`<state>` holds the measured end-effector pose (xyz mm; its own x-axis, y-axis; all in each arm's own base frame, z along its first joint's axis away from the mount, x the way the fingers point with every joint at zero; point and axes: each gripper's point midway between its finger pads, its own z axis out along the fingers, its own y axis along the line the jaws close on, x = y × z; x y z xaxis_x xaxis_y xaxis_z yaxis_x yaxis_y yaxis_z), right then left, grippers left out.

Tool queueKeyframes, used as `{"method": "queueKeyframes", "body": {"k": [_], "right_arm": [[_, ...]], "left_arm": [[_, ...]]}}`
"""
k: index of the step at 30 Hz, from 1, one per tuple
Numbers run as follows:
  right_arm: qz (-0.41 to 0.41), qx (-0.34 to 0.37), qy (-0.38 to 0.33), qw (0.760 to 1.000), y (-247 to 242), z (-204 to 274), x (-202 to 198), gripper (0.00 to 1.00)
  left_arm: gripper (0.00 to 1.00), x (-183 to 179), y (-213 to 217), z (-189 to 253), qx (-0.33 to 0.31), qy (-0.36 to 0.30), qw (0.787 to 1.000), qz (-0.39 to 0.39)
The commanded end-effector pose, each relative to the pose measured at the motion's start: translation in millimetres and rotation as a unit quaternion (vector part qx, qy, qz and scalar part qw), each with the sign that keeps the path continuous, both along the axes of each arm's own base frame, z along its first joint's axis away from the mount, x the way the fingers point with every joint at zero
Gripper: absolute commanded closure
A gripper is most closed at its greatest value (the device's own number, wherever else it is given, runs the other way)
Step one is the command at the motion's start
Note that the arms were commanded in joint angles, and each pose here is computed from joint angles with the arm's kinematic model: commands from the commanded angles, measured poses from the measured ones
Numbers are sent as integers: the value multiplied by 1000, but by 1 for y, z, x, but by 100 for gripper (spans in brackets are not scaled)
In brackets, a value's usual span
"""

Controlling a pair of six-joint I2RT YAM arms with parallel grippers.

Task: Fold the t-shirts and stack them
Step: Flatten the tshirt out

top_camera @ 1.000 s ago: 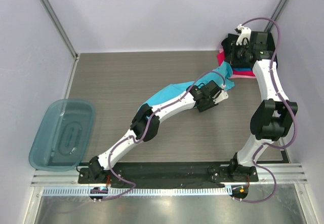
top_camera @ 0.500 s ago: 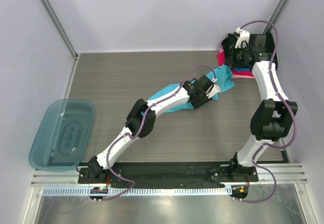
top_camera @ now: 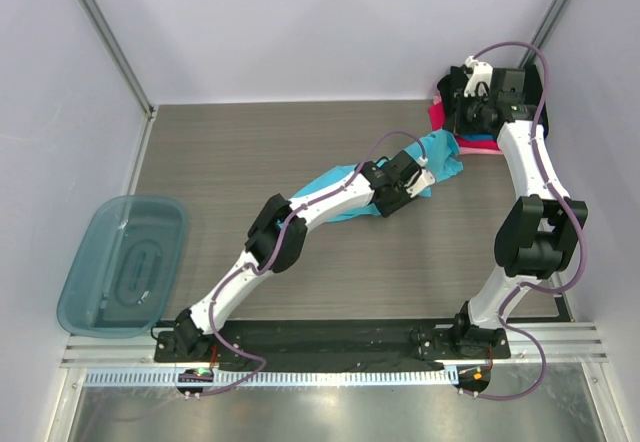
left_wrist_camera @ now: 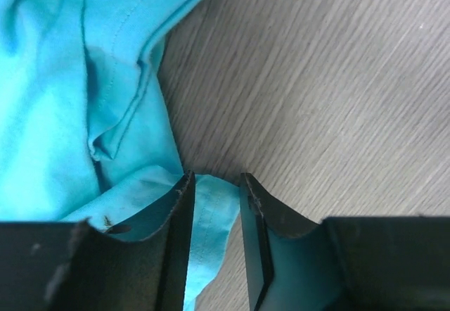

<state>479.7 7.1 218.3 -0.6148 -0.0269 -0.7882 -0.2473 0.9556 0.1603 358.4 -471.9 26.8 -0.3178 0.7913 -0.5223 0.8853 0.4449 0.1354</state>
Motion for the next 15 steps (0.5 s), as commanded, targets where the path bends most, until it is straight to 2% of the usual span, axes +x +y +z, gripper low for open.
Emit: {"method": "queueKeyframes", "body": {"k": [1,10,12,15], "right_arm": [[6,-5,-31,1000,0,21,-4,99],[8,0,-36,999,1,23,0,99],[7,2,-38,999,2,24,0,99],[7,4,-41,999,2,28,-1,99]], "left_arm": [[67,-32,19,-19,52,48,997,-10],[66,-49,37,-22,75,69,995,4],[64,-55,35,-27,66,92,994,-5],[63,-51,37,-35,74,89,993,-23]]}}
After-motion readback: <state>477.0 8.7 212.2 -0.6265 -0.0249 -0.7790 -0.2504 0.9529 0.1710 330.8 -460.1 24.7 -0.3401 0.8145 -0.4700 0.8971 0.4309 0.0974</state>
